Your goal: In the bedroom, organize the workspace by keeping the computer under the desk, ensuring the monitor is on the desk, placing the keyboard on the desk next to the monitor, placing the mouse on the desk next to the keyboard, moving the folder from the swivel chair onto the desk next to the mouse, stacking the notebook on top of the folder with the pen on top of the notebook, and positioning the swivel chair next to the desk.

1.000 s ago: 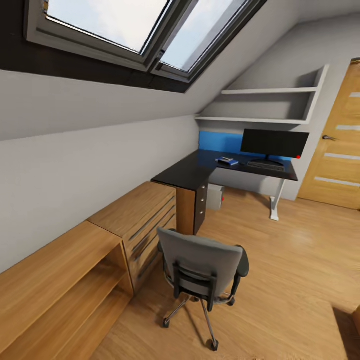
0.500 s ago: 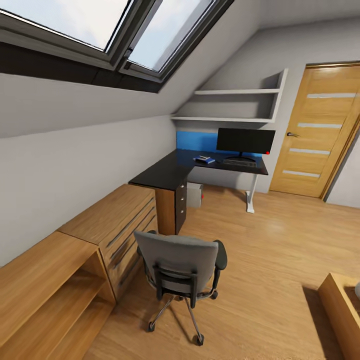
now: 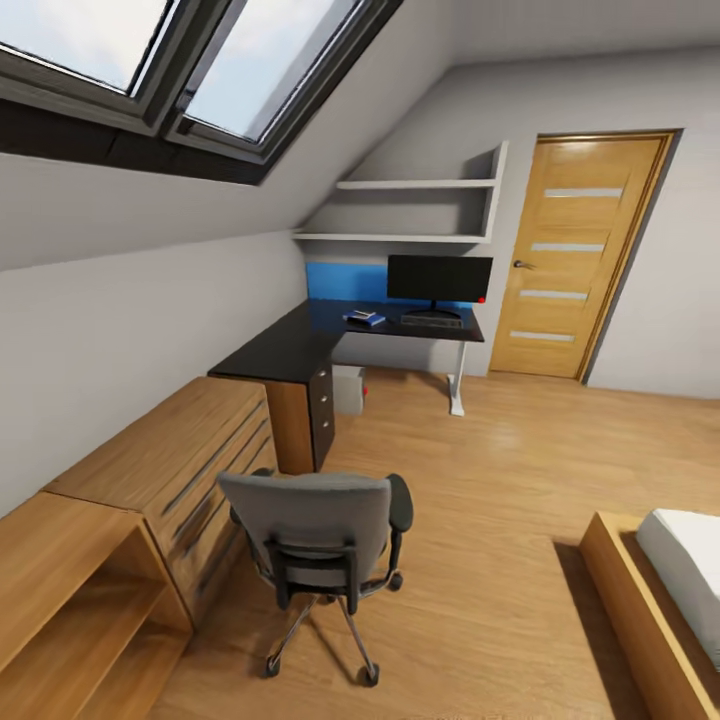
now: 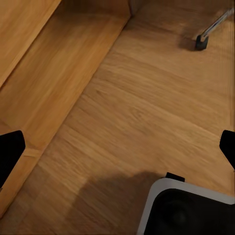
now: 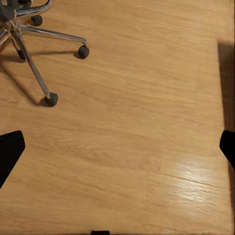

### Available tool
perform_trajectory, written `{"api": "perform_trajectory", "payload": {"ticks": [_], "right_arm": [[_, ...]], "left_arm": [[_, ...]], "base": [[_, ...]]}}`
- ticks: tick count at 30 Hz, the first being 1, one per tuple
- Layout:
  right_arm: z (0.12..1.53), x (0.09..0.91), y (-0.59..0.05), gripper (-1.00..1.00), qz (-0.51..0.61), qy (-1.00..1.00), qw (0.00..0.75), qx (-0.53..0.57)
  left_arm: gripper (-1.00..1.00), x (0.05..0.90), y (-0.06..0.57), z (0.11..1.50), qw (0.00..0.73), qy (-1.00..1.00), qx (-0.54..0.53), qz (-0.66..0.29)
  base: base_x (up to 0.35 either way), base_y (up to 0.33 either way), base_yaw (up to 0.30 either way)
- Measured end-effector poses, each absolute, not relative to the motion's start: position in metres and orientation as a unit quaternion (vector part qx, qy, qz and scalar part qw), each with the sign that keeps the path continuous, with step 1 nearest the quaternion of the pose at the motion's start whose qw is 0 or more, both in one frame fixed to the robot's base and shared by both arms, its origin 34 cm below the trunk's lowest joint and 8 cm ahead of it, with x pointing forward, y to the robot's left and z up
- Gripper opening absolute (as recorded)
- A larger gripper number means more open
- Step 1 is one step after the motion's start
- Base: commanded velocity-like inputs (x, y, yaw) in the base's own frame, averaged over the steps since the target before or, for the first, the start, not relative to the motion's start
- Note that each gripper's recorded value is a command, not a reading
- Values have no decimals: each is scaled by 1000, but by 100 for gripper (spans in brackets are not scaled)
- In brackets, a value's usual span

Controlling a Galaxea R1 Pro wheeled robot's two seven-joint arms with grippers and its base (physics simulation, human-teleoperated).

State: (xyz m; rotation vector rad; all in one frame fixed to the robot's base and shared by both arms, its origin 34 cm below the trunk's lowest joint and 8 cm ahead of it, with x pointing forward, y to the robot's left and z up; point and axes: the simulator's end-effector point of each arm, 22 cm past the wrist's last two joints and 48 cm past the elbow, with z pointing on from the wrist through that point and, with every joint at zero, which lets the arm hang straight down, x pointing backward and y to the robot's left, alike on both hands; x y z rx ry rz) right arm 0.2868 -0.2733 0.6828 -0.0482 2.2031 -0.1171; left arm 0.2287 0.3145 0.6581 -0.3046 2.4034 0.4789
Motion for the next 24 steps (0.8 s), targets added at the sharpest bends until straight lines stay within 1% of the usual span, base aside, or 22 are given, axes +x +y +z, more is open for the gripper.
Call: {"api": "perform_trajectory", "payload": {"ticks": [24], "right_arm": [[683, 287, -272, 100, -46, 891, 451, -20]], "left_arm": [[100, 229, 315, 658, 330, 919, -117, 183]], "base": [[0, 0, -300]]}}
